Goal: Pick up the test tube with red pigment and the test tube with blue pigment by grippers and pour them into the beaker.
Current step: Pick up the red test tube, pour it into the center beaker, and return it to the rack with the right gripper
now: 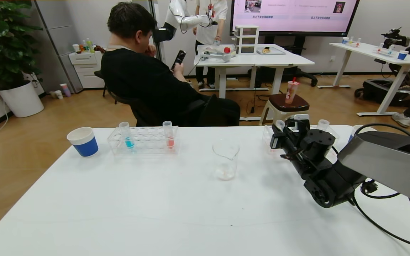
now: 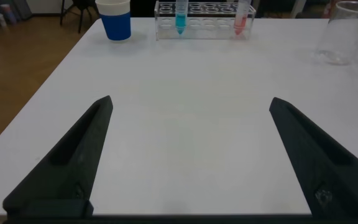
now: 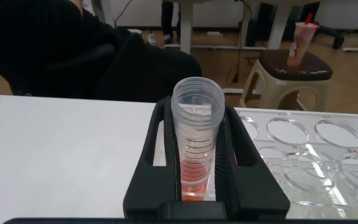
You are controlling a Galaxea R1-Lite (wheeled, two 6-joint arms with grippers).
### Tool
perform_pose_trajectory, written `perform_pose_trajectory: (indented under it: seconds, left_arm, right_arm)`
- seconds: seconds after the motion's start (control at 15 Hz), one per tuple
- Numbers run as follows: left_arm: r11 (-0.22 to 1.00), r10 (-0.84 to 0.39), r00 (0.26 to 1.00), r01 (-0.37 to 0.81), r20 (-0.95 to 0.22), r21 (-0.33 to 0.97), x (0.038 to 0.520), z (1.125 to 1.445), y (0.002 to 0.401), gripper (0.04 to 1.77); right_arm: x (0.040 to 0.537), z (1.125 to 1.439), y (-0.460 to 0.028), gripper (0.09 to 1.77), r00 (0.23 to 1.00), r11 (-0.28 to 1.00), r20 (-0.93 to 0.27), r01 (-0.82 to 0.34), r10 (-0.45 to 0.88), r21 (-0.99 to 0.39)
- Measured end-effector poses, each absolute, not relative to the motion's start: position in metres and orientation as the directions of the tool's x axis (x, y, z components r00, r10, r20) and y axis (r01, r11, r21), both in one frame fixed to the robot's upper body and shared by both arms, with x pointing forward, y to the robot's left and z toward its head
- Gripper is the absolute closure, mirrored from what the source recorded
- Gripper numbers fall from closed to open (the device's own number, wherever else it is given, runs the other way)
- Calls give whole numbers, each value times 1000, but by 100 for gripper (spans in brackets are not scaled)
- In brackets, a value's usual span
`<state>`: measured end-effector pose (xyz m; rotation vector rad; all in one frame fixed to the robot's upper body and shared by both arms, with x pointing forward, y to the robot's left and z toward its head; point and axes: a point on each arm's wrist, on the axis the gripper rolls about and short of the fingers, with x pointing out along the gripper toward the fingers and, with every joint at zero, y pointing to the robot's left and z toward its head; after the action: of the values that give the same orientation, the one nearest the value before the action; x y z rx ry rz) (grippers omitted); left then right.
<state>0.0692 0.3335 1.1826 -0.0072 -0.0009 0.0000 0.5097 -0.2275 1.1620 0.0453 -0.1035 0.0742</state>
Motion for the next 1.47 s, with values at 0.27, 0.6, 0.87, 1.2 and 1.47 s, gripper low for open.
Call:
perform_pose_trajectory:
  seconds: [0.27,0.6,0.87,1.2,1.47]
  left_arm:
    - [1000,0,1000,0,1,-7,69,1183,334,5]
    - [1000,0,1000,0,1,-7,69,1183,334,5]
    - [1000,0,1000,0,1,-8,69,1183,334,5]
    - [1000,0,1000,0,1,-7,69,1183,334,5]
    - [1000,0,1000,0,1,-7,69,1183,334,5]
  right_arm:
    - [510,1163,-230,137,992,996,110,-74,69,42]
    - [511,1176,-231,137,989,998,132,-67,67,-5]
    - [510,1206,-230,137,987,997,143,-68,70,-21]
    - [505,1245,-225,137,980,995,176,-92,96,-35]
    - [498,1256,-216,137,957,976,218,-159,190,-150]
